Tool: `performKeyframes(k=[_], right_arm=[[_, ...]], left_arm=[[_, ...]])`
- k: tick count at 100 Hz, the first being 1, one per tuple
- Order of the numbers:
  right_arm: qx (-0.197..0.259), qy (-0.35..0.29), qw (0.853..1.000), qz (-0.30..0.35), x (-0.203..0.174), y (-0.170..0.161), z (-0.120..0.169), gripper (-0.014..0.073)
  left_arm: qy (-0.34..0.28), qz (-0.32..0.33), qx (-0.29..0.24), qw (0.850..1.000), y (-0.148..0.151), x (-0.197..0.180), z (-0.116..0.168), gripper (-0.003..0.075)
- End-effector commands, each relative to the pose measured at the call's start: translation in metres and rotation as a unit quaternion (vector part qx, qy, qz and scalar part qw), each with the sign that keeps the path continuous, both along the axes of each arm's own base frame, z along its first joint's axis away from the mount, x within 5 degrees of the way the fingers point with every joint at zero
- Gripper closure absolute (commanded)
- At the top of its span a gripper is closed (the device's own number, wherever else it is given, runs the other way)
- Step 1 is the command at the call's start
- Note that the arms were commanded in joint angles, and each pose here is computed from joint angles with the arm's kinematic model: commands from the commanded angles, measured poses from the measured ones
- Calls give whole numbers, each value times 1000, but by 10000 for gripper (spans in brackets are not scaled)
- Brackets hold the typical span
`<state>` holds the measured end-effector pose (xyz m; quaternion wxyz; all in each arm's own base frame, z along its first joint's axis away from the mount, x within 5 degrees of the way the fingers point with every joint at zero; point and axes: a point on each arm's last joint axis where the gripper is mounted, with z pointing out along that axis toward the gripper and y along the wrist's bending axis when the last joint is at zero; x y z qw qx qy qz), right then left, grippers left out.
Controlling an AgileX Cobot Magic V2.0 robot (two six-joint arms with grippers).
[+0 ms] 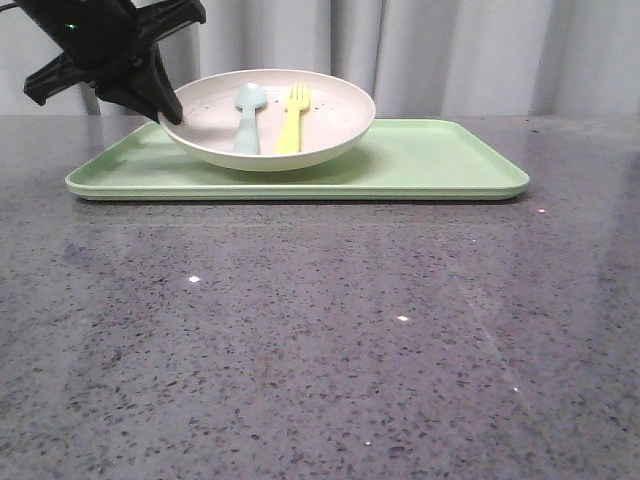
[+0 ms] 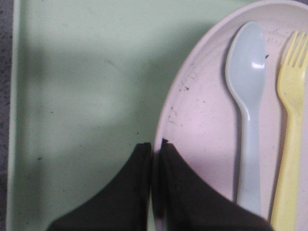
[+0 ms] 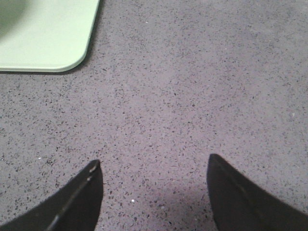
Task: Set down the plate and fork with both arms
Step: 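Carry the plate over the green tray and lower it with the left gripper, then release the plate and raise the left gripper away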
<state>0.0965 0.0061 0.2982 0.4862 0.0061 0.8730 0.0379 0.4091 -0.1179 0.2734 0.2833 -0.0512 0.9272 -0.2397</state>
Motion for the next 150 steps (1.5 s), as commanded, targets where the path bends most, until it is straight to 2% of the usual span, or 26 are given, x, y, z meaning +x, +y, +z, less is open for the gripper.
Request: performKeyframes(k=[1,33,60,70,87,94,125,150], right_arm=[[0,-48,999,-4,5,-1,16,120],[0,-47,999,-4,5,-1,16,120],[0,-46,999,-4,5,-1,16,120],[0,-46,999,-4,5,-1,16,120],[0,-46,999,-4,5,-1,16,120],[0,-46,999,-4,5,-1,16,120],[0,-46,999,-4,5,-1,16,120],[4,-44,999,-3,5,0,16,120]], left_arm=[[-69,17,-21,997,-1,-1,37,741],[-38,10,-14,999,-2,3,21,741],[-37,10,-14,999,-2,3,21,734],[-37,11,-14,999,-1,3,21,663],[-33,20,-16,999,7,5,21,451],[-34,22,-16,999,9,5,22,412],[-53,13,-3,998,14,-6,43,409],[-94,6,33,995,26,-44,74,422]])
